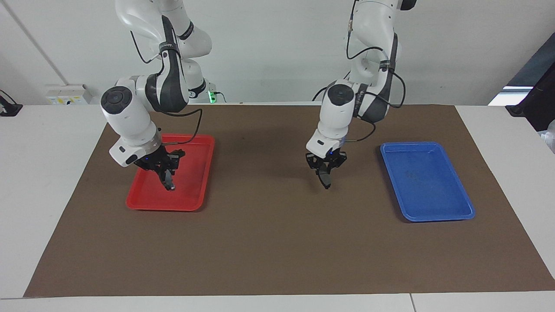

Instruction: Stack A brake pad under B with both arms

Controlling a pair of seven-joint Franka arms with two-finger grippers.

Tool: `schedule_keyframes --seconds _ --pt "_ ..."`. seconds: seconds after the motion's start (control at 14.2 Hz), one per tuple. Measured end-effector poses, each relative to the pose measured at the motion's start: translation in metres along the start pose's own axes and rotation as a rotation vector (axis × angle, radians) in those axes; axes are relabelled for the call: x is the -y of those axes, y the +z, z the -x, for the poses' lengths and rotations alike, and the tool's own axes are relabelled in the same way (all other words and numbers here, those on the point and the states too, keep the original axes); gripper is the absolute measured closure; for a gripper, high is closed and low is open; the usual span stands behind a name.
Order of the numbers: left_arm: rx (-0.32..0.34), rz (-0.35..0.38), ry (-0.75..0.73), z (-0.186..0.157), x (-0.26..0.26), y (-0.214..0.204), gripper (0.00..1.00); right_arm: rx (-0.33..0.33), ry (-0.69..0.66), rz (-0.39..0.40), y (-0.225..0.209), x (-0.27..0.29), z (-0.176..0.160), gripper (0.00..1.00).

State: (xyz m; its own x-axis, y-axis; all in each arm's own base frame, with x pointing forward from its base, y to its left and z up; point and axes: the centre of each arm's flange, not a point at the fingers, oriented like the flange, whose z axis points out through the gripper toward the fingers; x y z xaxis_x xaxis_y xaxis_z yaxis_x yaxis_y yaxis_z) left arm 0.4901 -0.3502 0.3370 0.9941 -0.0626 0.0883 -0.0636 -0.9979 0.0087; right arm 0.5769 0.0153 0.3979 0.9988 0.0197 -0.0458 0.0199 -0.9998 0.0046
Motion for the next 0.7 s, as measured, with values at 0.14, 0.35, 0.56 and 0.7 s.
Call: schedule_keyframes --seconds 0.14,0.35,0.56,0.7 --pt "0.005 -0.007 0.006 0.005 -0.018 0.022 0.61 0.0 0.0 0.0 0.0 0.0 0.0 0.57" --pt "0.0 -0.012 0.005 0.002 -0.019 0.044 0.52 -0.001 0.001 0.0 0.0 0.0 0.0 0.57" --pt "-0.01 -0.01 -0.008 -0.005 -0.014 0.04 0.2 -0.001 0.0 0.0 0.0 0.0 0.0 0.57" --pt "-0.028 -0.002 -0.033 -0.017 -0.003 0.03 0.01 -0.001 -0.003 0.0 0.0 0.002 0.0 0.57"
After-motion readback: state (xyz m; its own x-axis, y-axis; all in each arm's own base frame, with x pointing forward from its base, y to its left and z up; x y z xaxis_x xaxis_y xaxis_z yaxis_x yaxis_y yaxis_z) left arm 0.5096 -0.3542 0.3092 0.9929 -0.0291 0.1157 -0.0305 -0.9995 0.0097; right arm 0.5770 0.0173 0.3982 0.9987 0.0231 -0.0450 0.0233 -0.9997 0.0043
